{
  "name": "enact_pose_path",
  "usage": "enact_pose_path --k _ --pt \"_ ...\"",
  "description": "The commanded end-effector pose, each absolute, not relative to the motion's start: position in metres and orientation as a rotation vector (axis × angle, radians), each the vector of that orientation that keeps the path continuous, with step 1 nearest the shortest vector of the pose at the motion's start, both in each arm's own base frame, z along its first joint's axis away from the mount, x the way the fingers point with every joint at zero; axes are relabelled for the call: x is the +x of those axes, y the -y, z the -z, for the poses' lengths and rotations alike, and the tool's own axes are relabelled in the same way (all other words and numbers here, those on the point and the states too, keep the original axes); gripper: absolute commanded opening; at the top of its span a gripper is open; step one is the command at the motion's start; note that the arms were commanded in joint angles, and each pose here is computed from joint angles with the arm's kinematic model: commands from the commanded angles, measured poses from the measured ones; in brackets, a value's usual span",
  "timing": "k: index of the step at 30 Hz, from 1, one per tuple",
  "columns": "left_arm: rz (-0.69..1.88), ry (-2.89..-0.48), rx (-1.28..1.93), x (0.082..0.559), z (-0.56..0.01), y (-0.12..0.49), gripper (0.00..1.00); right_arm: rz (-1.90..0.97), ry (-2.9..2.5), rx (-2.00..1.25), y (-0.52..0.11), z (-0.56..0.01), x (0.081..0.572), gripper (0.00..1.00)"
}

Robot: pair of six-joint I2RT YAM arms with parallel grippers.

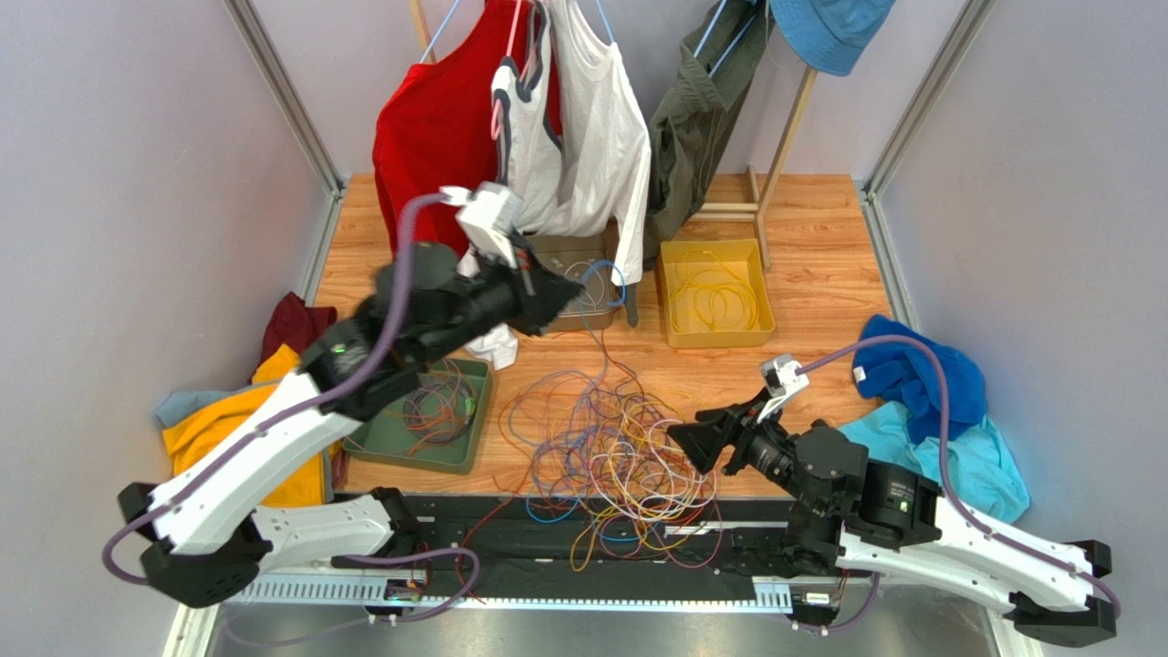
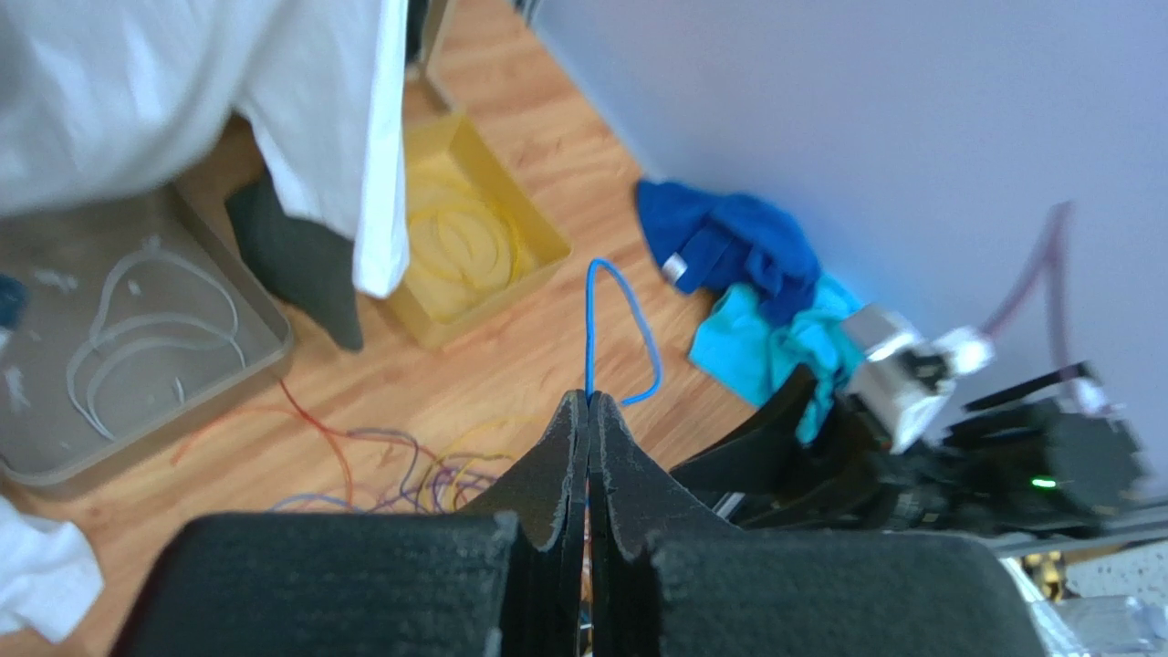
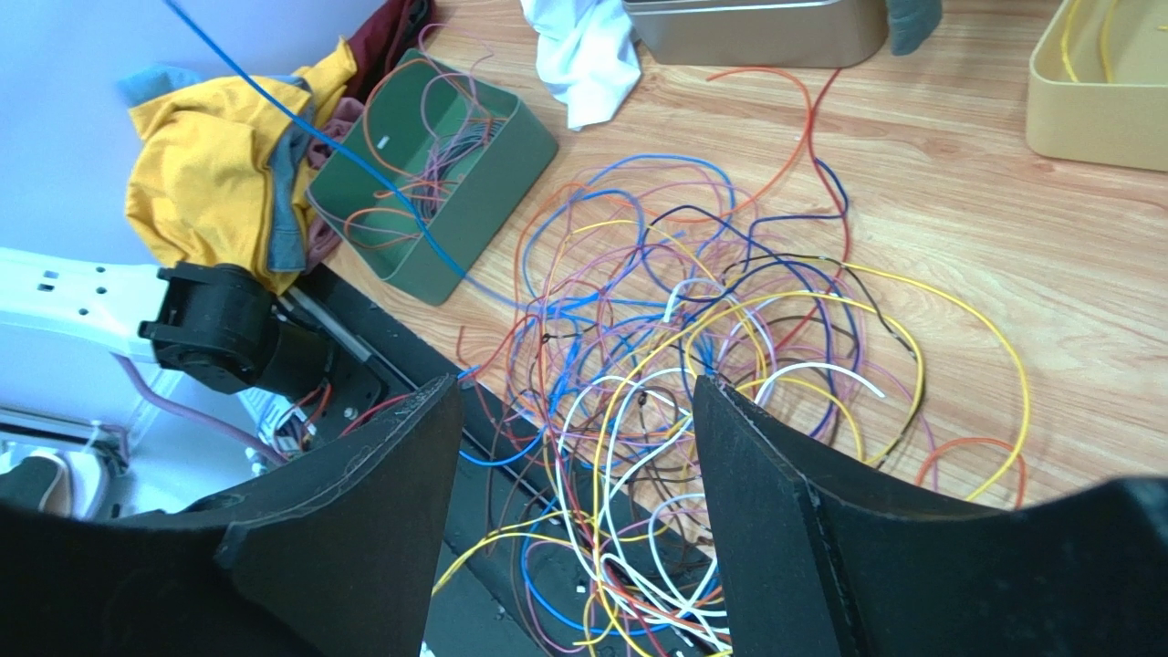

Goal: Untangle the cables

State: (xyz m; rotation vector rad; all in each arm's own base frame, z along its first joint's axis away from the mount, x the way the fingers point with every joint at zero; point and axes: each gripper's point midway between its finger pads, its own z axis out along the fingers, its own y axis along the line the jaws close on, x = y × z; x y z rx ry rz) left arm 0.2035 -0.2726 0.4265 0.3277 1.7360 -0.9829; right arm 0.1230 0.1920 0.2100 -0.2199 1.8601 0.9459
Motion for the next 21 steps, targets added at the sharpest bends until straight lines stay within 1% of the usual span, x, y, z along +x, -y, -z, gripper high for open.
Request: enact_pose_path --k 1,2,3,6,9,10,11,12,13,14,15,17,18,19,21 --pt "0.962 -1.973 0.355 0.21 -0.322 0.299 0.0 -0.928 -1.85 -0.216 -0.191 -0.22 0.126 0.67" --pt "1.0 -2.012 0.357 0.205 -0.306 0.305 0.0 -0.928 -1.852 -0.216 -0.191 -0.22 0.126 0.67" --pt "1.009 -2.058 0.365 0.204 -0.276 0.313 0.0 -0.928 -1.851 -0.216 -0.192 -0.219 0.126 0.67" --pt "1.05 -2.129 0.4 0.192 -0.232 0.33 0.0 -0.927 -1.842 -0.211 -0.192 -0.222 0.128 0.67" --pt "1.019 -2.173 0.458 0.184 -0.214 0.338 0.0 -0.92 -1.847 -0.222 -0.195 -0.221 0.128 0.67" --pt "1.002 -2.179 0.461 0.184 -0.213 0.338 0.02 -0.913 -1.857 -0.23 -0.197 -0.22 0.128 0.67" --pt "0.974 -2.178 0.452 0.186 -0.211 0.334 0.14 -0.912 -1.861 -0.233 -0.199 -0.219 0.128 0.67" --pt "0.961 -2.174 0.444 0.185 -0.213 0.328 0.23 -0.909 -1.864 -0.236 -0.199 -0.218 0.128 0.67" --pt "0.954 -2.163 0.435 0.186 -0.214 0.325 0.41 -0.904 -1.87 -0.24 -0.201 -0.217 0.129 0.67" --pt "0.95 -2.155 0.424 0.185 -0.215 0.321 0.46 -0.909 -1.869 -0.244 -0.202 -0.217 0.128 0.67" --pt "0.963 -2.137 0.419 0.181 -0.218 0.315 0.48 -0.91 -1.873 -0.249 -0.203 -0.216 0.128 0.67" --pt "0.935 -2.128 0.387 0.183 -0.216 0.307 0.48 -0.913 -1.882 -0.269 -0.207 -0.209 0.127 0.67" --pt "0.93 -2.13 0.377 0.181 -0.213 0.301 0.47 -0.926 -1.899 -0.303 -0.212 -0.203 0.122 0.67" --pt "0.922 -2.13 0.368 0.181 -0.211 0.298 0.43 -0.913 -1.935 -0.334 -0.217 -0.193 0.12 0.67" --pt "0.905 -2.142 0.334 0.179 -0.203 0.289 0.39 -0.885 -2.016 -0.356 -0.22 -0.171 0.116 0.67"
